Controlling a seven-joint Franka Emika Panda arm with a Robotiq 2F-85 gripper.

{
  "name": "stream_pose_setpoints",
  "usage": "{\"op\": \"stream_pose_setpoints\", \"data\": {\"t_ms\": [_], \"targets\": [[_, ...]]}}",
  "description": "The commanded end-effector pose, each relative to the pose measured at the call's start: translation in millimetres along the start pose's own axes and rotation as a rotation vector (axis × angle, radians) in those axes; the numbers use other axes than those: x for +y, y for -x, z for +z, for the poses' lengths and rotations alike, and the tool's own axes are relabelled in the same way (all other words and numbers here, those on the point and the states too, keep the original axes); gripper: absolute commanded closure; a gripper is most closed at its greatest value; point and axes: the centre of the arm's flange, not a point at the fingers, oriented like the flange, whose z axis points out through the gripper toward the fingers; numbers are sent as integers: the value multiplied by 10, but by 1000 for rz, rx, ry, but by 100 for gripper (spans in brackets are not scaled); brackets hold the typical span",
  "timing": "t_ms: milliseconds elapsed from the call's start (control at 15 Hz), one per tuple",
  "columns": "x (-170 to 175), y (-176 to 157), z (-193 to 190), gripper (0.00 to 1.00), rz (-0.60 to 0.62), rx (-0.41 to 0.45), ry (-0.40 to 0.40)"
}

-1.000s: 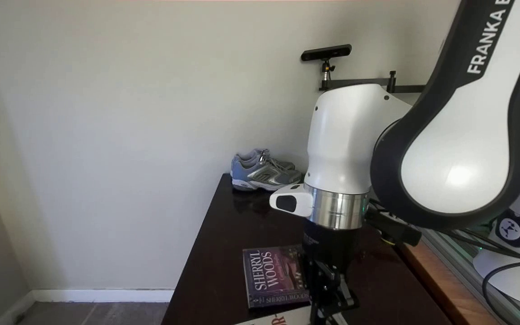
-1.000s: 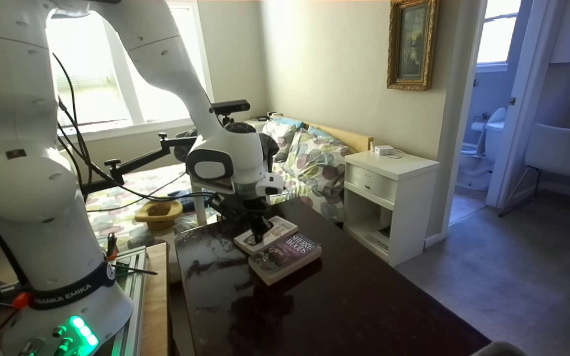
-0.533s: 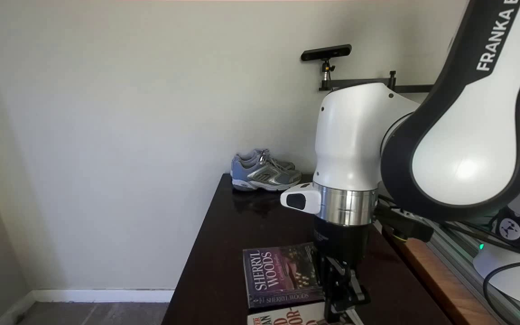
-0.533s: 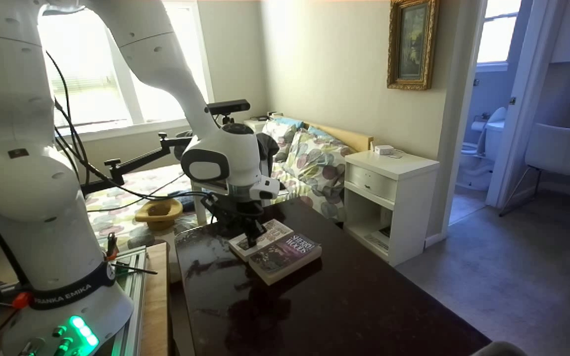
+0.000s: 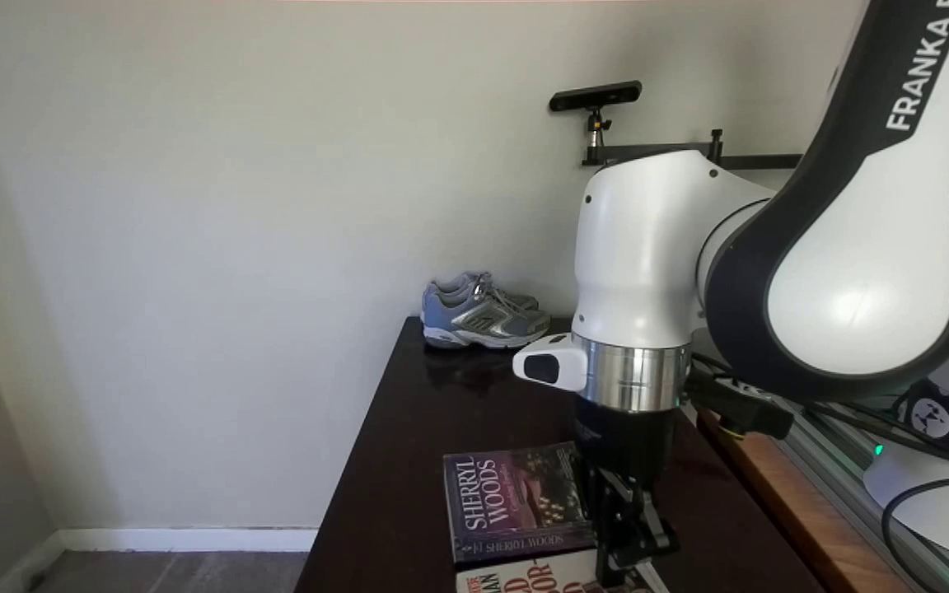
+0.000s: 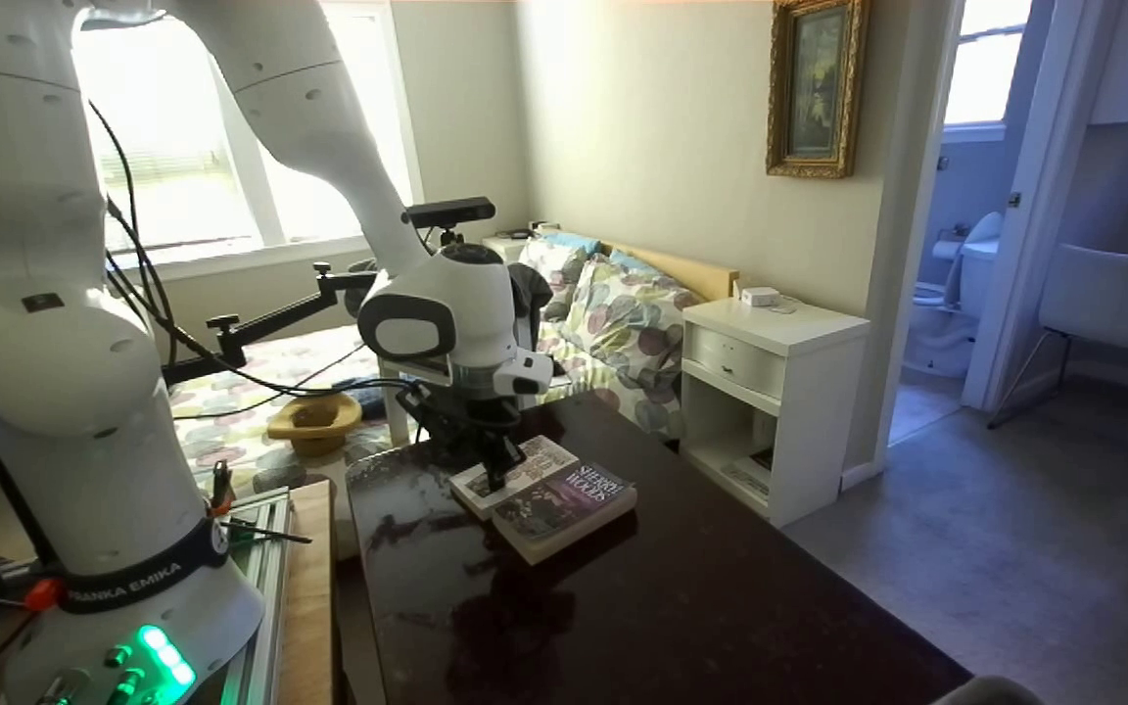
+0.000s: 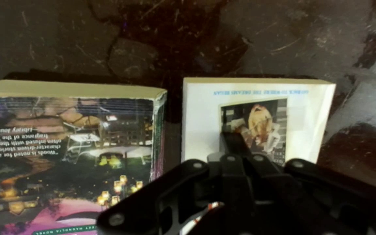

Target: Move the novel on the left and place it next to the novel in the center

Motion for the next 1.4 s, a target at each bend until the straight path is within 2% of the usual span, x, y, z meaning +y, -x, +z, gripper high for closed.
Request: {"op": "stream_pose_setpoints", "data": {"t_ms": [0, 333, 600, 1067, 1333], "targets": [[-75, 130, -40, 100, -7, -49, 7], [-175, 17, -188, 100, -60, -20, 16], [-258, -84, -139, 100, -116, -23, 29], [-10, -285, -75, 100, -166, -19, 71], [-96, -346, -92, 100, -185, -19, 46]]}}
